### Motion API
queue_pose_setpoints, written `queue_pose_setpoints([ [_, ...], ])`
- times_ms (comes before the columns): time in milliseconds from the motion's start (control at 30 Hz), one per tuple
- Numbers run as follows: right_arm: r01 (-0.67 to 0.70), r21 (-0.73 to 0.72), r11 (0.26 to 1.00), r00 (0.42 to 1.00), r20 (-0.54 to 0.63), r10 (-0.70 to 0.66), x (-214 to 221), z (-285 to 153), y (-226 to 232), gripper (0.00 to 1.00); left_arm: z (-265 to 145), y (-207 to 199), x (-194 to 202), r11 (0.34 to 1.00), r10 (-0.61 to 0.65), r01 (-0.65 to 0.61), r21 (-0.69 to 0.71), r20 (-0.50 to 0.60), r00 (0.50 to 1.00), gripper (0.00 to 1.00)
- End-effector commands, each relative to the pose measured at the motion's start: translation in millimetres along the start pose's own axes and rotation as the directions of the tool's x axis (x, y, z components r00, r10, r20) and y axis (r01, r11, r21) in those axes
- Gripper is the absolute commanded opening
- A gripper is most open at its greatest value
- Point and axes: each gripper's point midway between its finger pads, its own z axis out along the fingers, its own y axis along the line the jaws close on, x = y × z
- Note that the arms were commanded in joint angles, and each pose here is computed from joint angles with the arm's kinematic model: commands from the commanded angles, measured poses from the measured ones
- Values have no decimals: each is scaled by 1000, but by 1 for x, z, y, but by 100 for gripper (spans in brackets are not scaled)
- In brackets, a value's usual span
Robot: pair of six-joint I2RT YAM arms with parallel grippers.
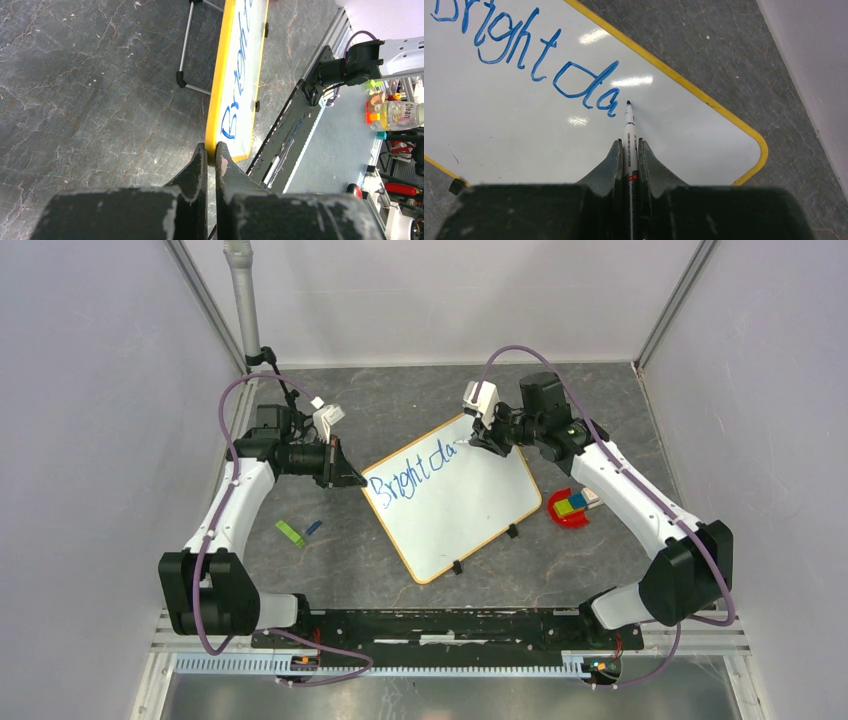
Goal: Write a sentence on the whiteboard
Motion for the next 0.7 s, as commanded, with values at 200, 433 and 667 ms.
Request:
queue_pose_setpoints([
  [200,0,78,997,1000,-3,0,-1,-5,-19,0,2,3,5,995,97,-97,-13,-30,995,2],
  [433,-19,27,999,1000,-23,19,19,-6,3,0,1,1,5,995,103,-103,-14,-27,994,2],
  [667,5,37,999,1000,-31,-4,17,-11,1,0,1,2,5,995,101,-102,-13,-27,994,2],
])
